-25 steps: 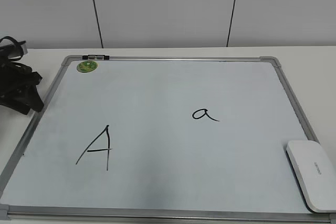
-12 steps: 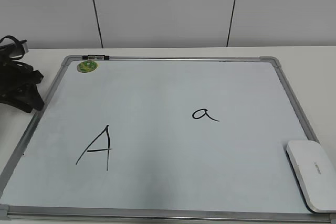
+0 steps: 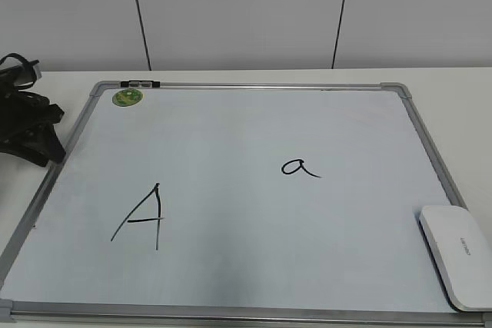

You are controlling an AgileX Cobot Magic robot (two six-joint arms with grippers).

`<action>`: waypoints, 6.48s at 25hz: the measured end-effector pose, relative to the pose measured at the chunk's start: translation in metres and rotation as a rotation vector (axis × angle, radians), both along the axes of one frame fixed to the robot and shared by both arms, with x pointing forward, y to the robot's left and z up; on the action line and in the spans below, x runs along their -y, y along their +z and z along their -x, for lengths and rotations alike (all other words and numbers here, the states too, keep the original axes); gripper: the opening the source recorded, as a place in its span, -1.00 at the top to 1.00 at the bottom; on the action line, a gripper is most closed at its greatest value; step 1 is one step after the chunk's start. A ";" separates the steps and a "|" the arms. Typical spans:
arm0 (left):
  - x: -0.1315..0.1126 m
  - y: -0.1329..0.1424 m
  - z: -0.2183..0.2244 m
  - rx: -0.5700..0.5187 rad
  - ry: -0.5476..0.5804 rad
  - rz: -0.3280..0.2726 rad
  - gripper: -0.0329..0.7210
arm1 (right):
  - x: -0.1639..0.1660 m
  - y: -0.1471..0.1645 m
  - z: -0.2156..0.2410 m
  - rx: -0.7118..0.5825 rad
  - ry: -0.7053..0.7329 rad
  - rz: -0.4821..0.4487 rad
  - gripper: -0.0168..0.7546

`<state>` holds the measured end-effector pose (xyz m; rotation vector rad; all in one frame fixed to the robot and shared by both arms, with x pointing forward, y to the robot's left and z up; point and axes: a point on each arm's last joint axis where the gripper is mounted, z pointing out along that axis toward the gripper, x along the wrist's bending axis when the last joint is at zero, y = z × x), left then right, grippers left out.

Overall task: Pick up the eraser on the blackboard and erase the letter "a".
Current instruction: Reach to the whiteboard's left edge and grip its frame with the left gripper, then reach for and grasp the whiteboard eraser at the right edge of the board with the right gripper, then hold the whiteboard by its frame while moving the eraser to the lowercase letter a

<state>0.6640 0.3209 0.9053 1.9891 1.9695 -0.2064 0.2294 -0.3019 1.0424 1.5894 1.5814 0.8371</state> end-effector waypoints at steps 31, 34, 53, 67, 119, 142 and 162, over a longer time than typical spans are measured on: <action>-0.001 -0.010 -0.001 -0.028 0.024 0.038 0.83 | 0.000 0.014 -0.003 0.043 0.004 -0.002 -0.56; -0.001 -0.010 -0.001 -0.028 0.024 0.038 0.83 | 0.000 0.029 -0.015 0.081 0.007 -0.001 -0.56; -0.001 -0.010 -0.001 -0.028 0.024 0.038 0.83 | -0.009 0.043 -0.146 -0.508 0.099 -0.081 -0.56; -0.001 -0.010 -0.001 -0.030 0.023 0.039 0.83 | -0.029 -0.025 -0.220 -0.813 0.065 -0.067 -0.56; -0.001 -0.010 -0.001 -0.030 0.023 0.039 0.83 | -0.036 -0.119 -0.278 -0.930 0.033 -0.075 -0.42; -0.001 -0.010 -0.001 -0.031 0.023 0.039 0.83 | -0.045 -0.070 -0.302 -0.877 0.138 -0.096 -0.42; 0.000 -0.010 -0.001 -0.034 0.022 0.042 0.83 | -0.121 -0.085 -0.432 -0.956 0.354 0.029 -0.42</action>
